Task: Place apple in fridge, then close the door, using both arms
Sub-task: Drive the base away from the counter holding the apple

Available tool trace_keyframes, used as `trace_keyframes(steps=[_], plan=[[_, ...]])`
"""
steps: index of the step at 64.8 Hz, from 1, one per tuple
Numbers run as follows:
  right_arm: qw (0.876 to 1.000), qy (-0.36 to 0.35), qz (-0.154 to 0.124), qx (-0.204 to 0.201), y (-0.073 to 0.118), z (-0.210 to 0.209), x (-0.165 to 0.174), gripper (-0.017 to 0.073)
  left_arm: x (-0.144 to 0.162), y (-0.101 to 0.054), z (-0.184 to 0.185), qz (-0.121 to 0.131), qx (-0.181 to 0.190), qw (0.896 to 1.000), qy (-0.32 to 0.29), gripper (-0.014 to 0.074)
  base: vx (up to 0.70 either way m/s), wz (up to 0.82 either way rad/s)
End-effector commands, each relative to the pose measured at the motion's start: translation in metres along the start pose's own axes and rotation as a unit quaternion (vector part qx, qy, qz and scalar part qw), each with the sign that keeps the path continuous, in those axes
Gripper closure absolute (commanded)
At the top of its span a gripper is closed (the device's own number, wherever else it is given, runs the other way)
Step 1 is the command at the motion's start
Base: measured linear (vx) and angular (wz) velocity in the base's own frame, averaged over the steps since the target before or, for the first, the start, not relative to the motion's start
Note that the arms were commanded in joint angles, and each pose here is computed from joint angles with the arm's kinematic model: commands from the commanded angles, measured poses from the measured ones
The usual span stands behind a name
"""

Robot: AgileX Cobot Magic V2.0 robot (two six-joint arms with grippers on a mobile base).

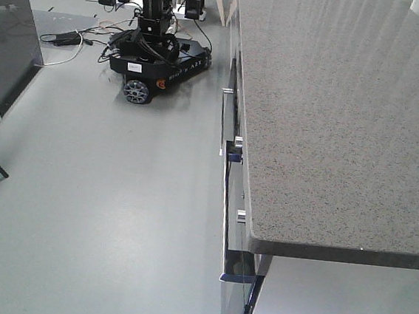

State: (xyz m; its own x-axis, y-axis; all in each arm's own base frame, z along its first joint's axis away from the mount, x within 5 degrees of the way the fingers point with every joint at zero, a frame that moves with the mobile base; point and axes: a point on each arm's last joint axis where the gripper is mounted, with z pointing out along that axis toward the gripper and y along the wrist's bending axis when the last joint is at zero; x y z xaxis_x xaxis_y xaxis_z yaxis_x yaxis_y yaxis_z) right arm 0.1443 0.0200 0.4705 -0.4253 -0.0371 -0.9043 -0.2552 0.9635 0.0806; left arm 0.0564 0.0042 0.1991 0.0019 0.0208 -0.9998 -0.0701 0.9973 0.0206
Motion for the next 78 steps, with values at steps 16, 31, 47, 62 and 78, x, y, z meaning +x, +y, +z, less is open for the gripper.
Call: trace_keyframes(steps=[16,31,47,62,78], plan=[[0.998,-0.055,0.000,0.004,0.0012,-0.0078,-0.0123,0.0517,0.0023,-0.0009,-0.0002,-0.007,0.005,1.000,-0.029,0.0599,0.00,0.00],[0.998,-0.055,0.000,0.004,0.0012,-0.0078,-0.0123,0.0517,0.0023,-0.0009,-0.0002,-0.007,0.005,1.000,-0.029,0.0599,0.00,0.00],[0.998,-0.055,0.000,0.004,0.0012,-0.0078,-0.0123,0.0517,0.0023,-0.0009,-0.0002,-0.007,0.005,1.000,-0.029,0.0599,0.00,0.01],[0.998,-0.055,0.000,0.004,0.0012,-0.0078,-0.0123,0.0517,0.0023,-0.0009,-0.0002,-0.007,0.005,1.000,-0.029,0.0599,-0.01,0.04],[0.998,-0.055,0.000,0.004,0.0012,-0.0078,-0.0123,0.0517,0.0023,-0.0009,-0.0002,-0.007,0.005,1.000,-0.029,0.0599,-0.02,0.09]])
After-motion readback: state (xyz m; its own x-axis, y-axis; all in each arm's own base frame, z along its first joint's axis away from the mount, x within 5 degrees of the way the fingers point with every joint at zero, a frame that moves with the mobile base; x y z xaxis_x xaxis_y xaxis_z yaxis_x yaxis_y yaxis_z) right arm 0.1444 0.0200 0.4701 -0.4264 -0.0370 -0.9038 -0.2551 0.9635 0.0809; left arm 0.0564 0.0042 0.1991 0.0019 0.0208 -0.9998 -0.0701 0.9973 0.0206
